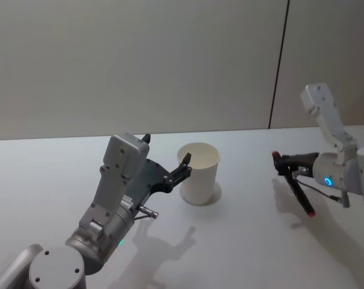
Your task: Place the pen into the pen holder.
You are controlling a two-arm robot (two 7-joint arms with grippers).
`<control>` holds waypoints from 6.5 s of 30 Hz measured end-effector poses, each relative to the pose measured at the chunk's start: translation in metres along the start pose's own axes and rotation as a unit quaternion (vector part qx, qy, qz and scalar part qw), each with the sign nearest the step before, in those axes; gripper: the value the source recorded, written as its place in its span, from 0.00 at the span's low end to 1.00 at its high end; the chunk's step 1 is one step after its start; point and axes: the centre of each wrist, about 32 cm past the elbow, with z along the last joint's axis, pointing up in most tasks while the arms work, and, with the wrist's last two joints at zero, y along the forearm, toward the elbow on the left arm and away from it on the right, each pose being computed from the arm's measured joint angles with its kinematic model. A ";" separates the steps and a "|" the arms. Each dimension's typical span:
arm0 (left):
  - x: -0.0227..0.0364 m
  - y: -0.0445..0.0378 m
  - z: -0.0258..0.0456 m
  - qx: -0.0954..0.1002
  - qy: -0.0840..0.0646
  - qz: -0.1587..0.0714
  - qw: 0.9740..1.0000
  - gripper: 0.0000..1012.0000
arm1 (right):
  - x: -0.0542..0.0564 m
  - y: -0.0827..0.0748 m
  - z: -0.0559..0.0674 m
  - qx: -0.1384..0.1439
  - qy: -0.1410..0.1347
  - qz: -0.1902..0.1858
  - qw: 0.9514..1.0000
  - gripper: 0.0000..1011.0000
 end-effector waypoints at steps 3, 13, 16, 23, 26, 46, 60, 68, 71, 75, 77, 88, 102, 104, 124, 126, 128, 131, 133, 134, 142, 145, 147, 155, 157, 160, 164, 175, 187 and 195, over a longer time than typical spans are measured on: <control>0.0000 0.0000 0.0000 0.000 0.000 0.000 1.000 0.99 | -0.001 -0.004 -0.001 0.025 -0.008 0.001 1.000 0.16; 0.0000 0.0000 0.0000 0.000 0.000 0.000 1.000 0.99 | -0.001 -0.014 -0.008 0.105 -0.033 0.001 0.994 0.16; 0.0000 0.0000 0.0000 0.000 0.000 0.000 1.000 0.99 | -0.001 -0.016 -0.011 0.122 -0.038 0.001 0.992 0.16; 0.0000 0.0000 0.0000 0.000 0.000 0.000 1.000 0.99 | -0.001 -0.019 -0.018 0.177 -0.053 0.001 0.983 0.16; 0.0000 0.0000 0.0000 0.000 0.000 0.000 1.000 0.99 | -0.001 -0.020 -0.021 0.202 -0.060 0.002 0.977 0.16; 0.0000 0.0000 0.0000 0.000 0.000 0.000 1.000 0.99 | -0.004 -0.005 -0.043 0.364 -0.100 0.024 0.926 0.16; 0.0000 0.0000 0.0000 0.000 0.000 0.000 1.000 0.99 | -0.013 0.040 -0.047 0.478 -0.097 0.083 0.869 0.16; 0.0000 0.0000 0.0000 0.000 0.000 0.000 1.000 0.99 | -0.023 0.072 -0.042 0.522 -0.080 0.125 0.840 0.16; 0.0000 0.0000 0.0000 0.000 0.000 0.000 1.000 0.99 | -0.026 0.082 -0.042 0.528 -0.070 0.137 0.835 0.16; 0.0000 0.0000 0.0000 0.000 0.000 0.000 1.000 0.99 | -0.029 0.089 -0.040 0.534 -0.061 0.148 0.830 0.16; 0.0000 0.0000 0.0000 0.000 0.000 0.000 1.000 0.99 | -0.032 0.094 -0.039 0.539 -0.052 0.157 0.826 0.16; 0.0000 0.0000 0.0000 0.000 0.000 0.000 1.000 0.99 | -0.045 0.103 -0.037 0.541 -0.024 0.184 0.820 0.16; 0.0000 0.0000 0.0000 0.000 0.000 0.000 1.000 0.99 | -0.059 0.108 -0.041 0.533 -0.001 0.210 0.820 0.16; 0.0000 0.0000 0.0000 0.000 0.000 0.000 1.000 0.99 | -0.060 0.108 -0.041 0.532 0.000 0.212 0.820 0.16; 0.0000 0.0000 0.0000 0.000 0.000 0.000 1.000 0.99 | -0.065 0.109 -0.046 0.523 0.002 0.219 0.824 0.75; 0.0000 0.0000 0.0000 0.000 0.000 0.000 1.000 0.99 | -0.065 0.109 -0.046 0.522 0.001 0.219 0.824 0.83; 0.0000 0.0000 0.0000 0.000 0.000 0.000 1.000 0.99 | -0.064 0.109 -0.046 0.521 0.000 0.217 0.825 0.88; 0.0000 0.0000 0.0000 0.000 0.000 0.000 1.000 0.99 | -0.063 0.109 -0.046 0.520 -0.001 0.214 0.827 0.94; 0.0000 0.0000 0.0000 0.000 0.000 0.000 1.000 0.99 | -0.061 0.109 -0.047 0.516 -0.002 0.210 0.830 0.99; 0.0000 0.0000 0.0000 0.000 0.000 0.000 1.000 0.99 | -0.061 0.109 -0.047 0.515 -0.002 0.208 0.831 0.99; 0.0000 0.0000 0.0000 0.000 0.000 0.000 1.000 0.99 | -0.049 0.107 -0.049 0.495 -0.006 0.186 0.849 0.99; 0.0000 0.0000 0.0000 0.000 0.000 0.000 1.000 0.99 | -0.045 0.106 -0.048 0.489 -0.007 0.180 0.854 0.99; 0.0000 0.0000 0.0000 0.000 0.000 0.000 1.000 0.99 | -0.040 0.105 -0.048 0.483 -0.008 0.174 0.858 0.99; 0.0000 0.0000 0.0000 0.000 0.000 0.000 1.000 0.99 | -0.024 0.091 -0.044 0.451 -0.003 0.162 0.878 0.99; 0.0000 0.0000 0.0000 0.000 0.000 0.000 1.000 0.99 | -0.022 0.087 -0.043 0.444 -0.003 0.161 0.881 0.99; 0.0000 0.0000 0.0000 0.000 0.000 0.000 1.000 0.99 | -0.019 0.079 -0.041 0.426 -0.001 0.158 0.891 0.99; 0.0000 0.0000 0.0000 0.000 0.000 0.000 1.000 0.99 | -0.014 0.065 -0.039 0.399 -0.002 0.153 0.904 0.99; 0.0000 0.0000 0.0000 0.000 0.000 0.000 1.000 0.99 | -0.006 0.031 -0.037 0.340 -0.010 0.138 0.930 0.99; 0.0000 0.0000 0.0000 0.000 0.000 0.000 1.000 0.99 | 0.002 -0.005 -0.047 0.284 -0.017 0.118 0.951 0.99; 0.0000 0.0000 0.0000 0.000 0.000 0.000 1.000 0.99 | 0.005 -0.030 -0.060 0.253 -0.019 0.108 0.961 0.99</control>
